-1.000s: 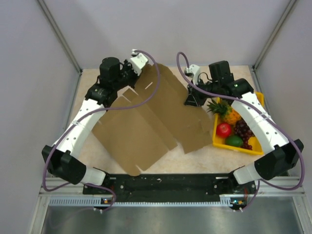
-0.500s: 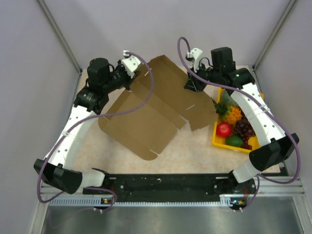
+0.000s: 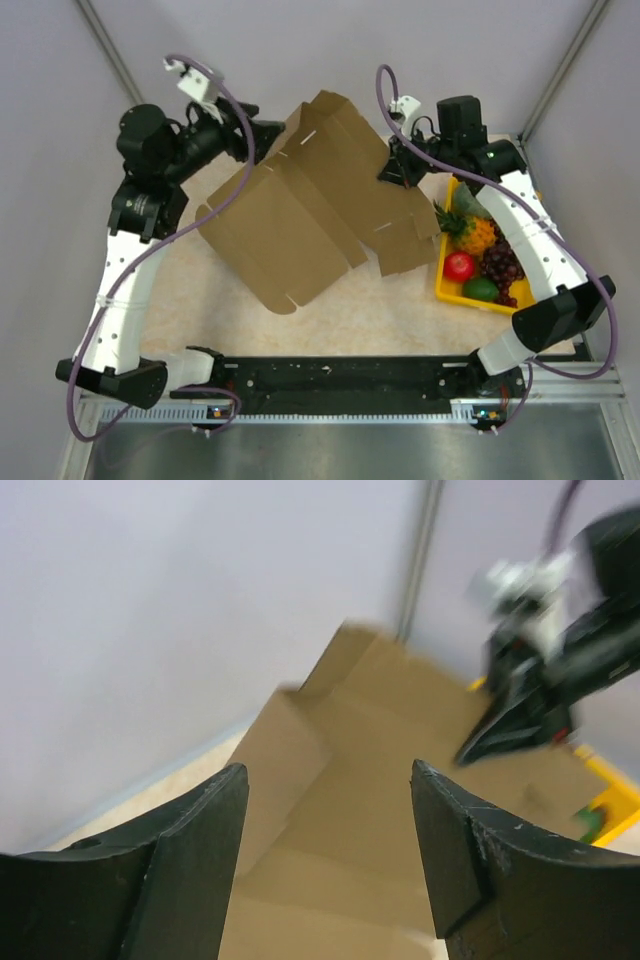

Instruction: Fold the paper box

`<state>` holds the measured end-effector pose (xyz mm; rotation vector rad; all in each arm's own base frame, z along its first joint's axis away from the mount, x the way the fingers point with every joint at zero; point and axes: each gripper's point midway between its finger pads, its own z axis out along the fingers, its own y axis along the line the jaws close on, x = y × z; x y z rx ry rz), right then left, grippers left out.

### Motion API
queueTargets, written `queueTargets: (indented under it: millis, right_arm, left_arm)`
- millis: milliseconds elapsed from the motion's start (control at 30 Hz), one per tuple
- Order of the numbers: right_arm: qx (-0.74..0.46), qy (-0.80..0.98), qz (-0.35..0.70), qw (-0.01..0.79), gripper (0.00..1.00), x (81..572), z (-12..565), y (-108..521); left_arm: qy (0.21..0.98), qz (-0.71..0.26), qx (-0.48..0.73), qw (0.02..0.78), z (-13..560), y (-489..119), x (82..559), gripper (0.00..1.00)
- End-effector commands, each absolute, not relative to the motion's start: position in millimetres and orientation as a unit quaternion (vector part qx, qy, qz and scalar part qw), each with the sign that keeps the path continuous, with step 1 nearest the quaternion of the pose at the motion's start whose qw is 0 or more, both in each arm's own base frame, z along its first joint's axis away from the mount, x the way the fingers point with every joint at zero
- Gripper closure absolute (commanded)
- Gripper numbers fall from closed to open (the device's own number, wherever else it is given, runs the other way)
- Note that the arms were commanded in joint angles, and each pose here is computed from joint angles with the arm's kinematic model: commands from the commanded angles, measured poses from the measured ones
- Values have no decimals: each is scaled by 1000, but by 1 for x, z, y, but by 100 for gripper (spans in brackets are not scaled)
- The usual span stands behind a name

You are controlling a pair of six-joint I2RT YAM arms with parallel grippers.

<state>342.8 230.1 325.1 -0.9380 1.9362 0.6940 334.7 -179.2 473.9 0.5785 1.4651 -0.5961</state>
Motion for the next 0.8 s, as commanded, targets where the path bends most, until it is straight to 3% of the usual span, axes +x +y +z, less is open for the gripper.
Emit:
queueTargets:
  millis: [0,133,333,500,767]
  right_arm:
    - [-365,747,314,458,100,328,360,233]
    - [-393,724,332,460,100,310,367,235]
    - [-425,699,356,452,100,291,370,239]
    - [-436,687,364,452,100,287,375,241]
    - [-435,694,365,443,100,297,372,245]
  left_arm:
    - [594,-422,225,647,549,-208,304,30]
    - [602,-445,241,619,564,-211,335,31]
    - [595,-538,272,533,549,-213,385,45]
    - [594,-551,274,517,529,-220,408,46]
    - [553,-587,359,469,520,-252,378,45]
